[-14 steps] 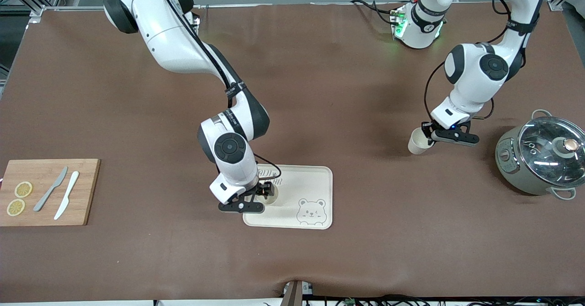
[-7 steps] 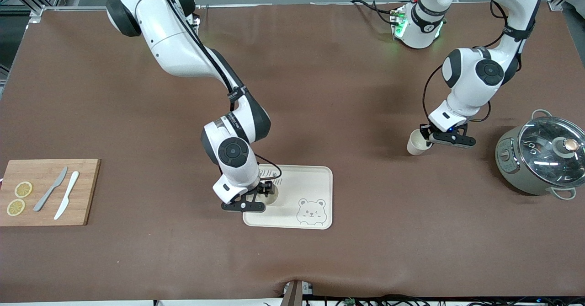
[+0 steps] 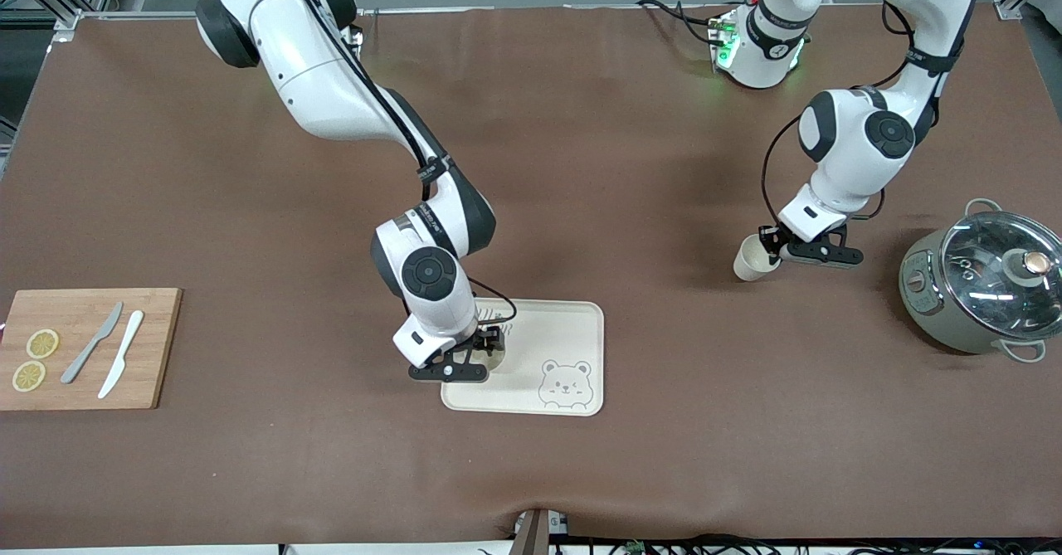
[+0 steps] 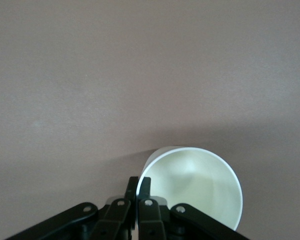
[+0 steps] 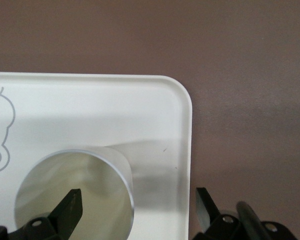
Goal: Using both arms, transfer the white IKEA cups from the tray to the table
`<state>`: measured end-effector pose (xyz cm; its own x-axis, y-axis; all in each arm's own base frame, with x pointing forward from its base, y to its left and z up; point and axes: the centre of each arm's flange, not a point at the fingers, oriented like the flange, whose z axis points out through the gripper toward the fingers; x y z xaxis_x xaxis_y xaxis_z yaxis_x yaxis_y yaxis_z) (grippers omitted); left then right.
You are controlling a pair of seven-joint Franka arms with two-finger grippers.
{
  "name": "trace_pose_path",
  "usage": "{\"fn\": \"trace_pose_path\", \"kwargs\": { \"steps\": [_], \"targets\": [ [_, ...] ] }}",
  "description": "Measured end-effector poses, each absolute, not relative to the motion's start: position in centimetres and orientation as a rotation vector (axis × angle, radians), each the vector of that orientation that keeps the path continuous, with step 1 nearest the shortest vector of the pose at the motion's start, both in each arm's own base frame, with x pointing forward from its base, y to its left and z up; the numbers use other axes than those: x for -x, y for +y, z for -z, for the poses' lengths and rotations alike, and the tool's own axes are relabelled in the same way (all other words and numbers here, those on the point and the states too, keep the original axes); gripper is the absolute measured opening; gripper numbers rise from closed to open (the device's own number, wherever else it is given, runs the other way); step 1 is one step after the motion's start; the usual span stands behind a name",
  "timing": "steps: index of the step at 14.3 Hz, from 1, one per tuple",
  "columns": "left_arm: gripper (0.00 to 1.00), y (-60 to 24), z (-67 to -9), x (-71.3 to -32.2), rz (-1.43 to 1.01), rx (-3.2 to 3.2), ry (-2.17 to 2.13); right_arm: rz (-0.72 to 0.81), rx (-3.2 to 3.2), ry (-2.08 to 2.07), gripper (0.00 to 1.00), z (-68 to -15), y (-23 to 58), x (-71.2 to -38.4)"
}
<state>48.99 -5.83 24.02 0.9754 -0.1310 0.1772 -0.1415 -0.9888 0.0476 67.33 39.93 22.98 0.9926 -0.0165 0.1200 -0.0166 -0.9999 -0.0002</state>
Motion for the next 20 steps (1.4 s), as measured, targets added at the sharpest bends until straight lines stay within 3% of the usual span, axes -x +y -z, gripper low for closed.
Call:
{"fn": "trace_pose_path", "kwargs": {
  "steps": [5, 8, 10, 12, 15, 17, 18, 20],
  "targets": [
    [0.03, -6.0, -23.2, -48.9, -0.245, -3.065, -0.215, -0.213, -3.146, -0.022, 1.00, -23.1, 40.2, -67.4],
    [0.07, -6.0, -23.2, -48.9, -0.245, -3.065, -0.218, -0.212, -3.150, -0.019, 0.70, -23.2, 40.4, -67.3],
    [0.27, -6.2, -23.2, -49.0, -0.245, -3.064, -0.223, -0.213, -3.152, -0.018, 0.48, -23.2, 40.5, -67.3],
    [0.45, -6.3, -23.2, -48.9, -0.246, -3.063, -0.227, -0.216, -3.153, -0.018, 0.44, -23.2, 40.5, -67.3],
    [0.74, -6.3, -23.1, -48.9, -0.242, -3.063, -0.229, -0.221, -3.156, -0.018, 0.12, -23.2, 40.5, -67.3],
    [0.95, -6.3, -22.9, -48.9, -0.236, -3.064, -0.230, -0.221, -3.156, -0.017, 0.08, -23.2, 40.6, -67.3],
    [1.00, -6.3, -22.8, -48.9, -0.234, -3.065, -0.230, -0.221, -3.157, -0.017, 0.03, -23.2, 40.6, -67.3],
    [1.00, -6.3, -22.7, -48.9, -0.232, -3.065, -0.230, -0.221, -3.157, -0.017, 0.04, -23.2, 40.6, -67.3]
  ]
}}
